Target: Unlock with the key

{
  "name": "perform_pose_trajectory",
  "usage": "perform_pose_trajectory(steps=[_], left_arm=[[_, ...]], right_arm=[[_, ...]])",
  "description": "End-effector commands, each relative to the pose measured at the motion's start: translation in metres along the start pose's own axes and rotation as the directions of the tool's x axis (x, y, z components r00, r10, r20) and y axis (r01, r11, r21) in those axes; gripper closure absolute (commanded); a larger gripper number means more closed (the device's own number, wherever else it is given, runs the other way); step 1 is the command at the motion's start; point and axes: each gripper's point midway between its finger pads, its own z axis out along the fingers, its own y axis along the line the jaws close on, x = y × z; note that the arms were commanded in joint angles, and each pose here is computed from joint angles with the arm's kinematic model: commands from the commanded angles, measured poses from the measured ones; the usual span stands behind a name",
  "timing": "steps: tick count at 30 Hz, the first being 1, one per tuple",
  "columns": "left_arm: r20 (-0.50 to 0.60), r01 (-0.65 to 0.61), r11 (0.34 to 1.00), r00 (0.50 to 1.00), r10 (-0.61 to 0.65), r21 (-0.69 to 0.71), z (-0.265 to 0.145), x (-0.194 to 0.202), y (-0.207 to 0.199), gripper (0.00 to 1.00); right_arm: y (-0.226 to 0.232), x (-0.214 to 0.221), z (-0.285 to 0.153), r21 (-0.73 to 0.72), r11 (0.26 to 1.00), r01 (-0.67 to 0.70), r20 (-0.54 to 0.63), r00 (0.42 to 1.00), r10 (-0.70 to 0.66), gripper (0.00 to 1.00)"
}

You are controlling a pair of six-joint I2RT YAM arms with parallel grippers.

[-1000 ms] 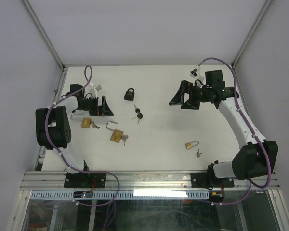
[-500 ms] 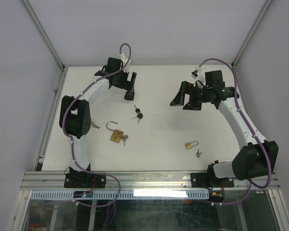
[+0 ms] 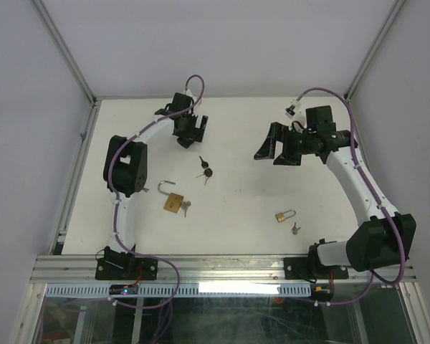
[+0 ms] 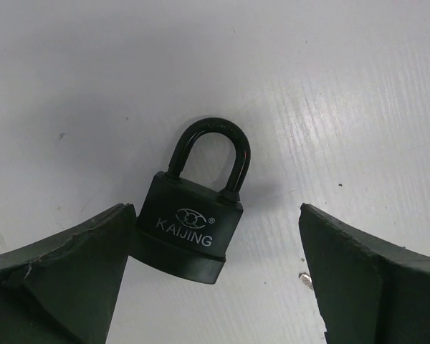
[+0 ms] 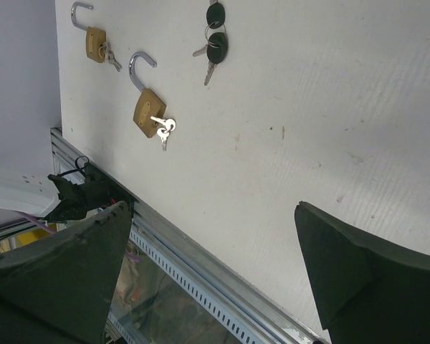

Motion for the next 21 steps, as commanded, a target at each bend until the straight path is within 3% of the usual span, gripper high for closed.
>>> perform_pose_trajectory(steps=[1, 7, 14, 18, 21], left_arm=[[0.081, -0.007, 0.999, 0.997, 0.01, -0.041, -0.015, -0.028, 0.004, 0.01], [0.05, -0.106, 0.991, 0.993, 0.11, -0.081, 0.0, -0.014, 0.02, 0.01], [-0.008, -0.247, 0.969, 0.969, 0.247, -0.005, -0.002, 0.006, 0.023, 0.02], [-0.024, -0.227, 0.974, 0.974, 0.227, 0.01, 0.002, 0.011, 0.028, 0.16], [-0.009, -0.22, 0.974, 0.975, 0.221, 0.053, 0.003, 0.008, 0.021, 0.39]], right_arm=[[0.01, -0.005, -0.012, -0.009, 0.998, 0.061, 0.045, 0.997, -0.06, 0.0], [0.014, -0.007, -0.013, -0.029, 0.996, 0.08, 0.04, 0.996, -0.079, 0.0], [0.012, -0.004, -0.012, -0.025, 0.996, 0.09, 0.026, 0.996, -0.089, 0.0], [0.014, -0.006, -0.012, -0.034, 0.995, 0.098, 0.028, 0.995, -0.097, 0.0], [0.016, -0.008, -0.013, -0.037, 0.993, 0.11, 0.034, 0.993, -0.109, 0.0]])
